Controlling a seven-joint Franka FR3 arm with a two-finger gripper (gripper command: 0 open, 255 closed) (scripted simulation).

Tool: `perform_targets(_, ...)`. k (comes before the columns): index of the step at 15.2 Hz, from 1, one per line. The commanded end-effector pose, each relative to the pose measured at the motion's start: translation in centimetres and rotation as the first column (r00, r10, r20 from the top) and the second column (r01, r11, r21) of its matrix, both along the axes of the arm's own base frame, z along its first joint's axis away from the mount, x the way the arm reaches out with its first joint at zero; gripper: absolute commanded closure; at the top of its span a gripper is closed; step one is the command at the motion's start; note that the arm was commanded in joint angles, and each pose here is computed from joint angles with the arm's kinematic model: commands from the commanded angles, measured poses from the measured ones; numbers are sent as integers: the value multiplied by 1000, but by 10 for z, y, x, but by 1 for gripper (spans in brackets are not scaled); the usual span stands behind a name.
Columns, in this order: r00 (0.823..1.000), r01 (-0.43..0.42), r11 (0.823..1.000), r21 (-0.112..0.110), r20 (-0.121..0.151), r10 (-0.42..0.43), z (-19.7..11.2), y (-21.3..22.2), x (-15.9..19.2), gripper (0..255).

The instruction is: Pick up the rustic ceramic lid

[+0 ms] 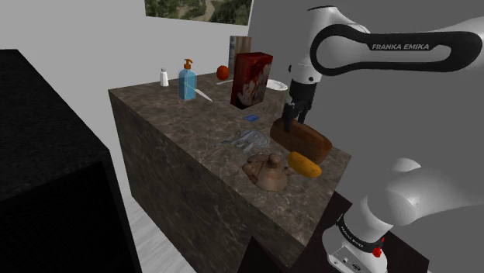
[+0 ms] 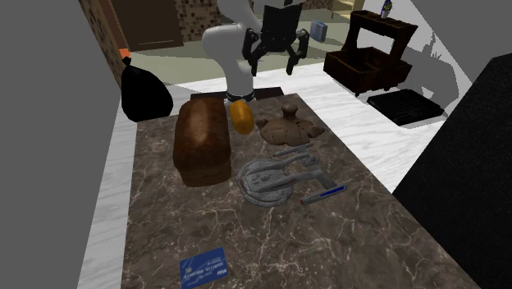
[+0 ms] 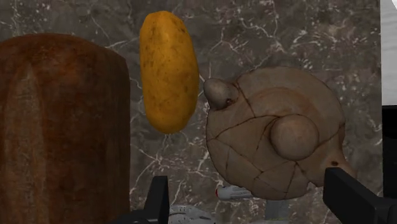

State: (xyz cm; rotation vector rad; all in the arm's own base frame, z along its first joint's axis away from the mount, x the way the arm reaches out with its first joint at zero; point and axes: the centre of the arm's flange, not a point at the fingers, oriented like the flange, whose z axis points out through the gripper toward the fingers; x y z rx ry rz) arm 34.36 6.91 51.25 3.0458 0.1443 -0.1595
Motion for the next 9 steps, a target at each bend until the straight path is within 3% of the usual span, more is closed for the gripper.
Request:
perform_targets(1,999,-1,1000,6,-37,2,-22,15,4,0)
perform_targets(7,990,-6,1000,24,-142,9,-84,59,14,0)
perform_targets(9,990,-6,1000,24,-142,9,-95,59,14,0)
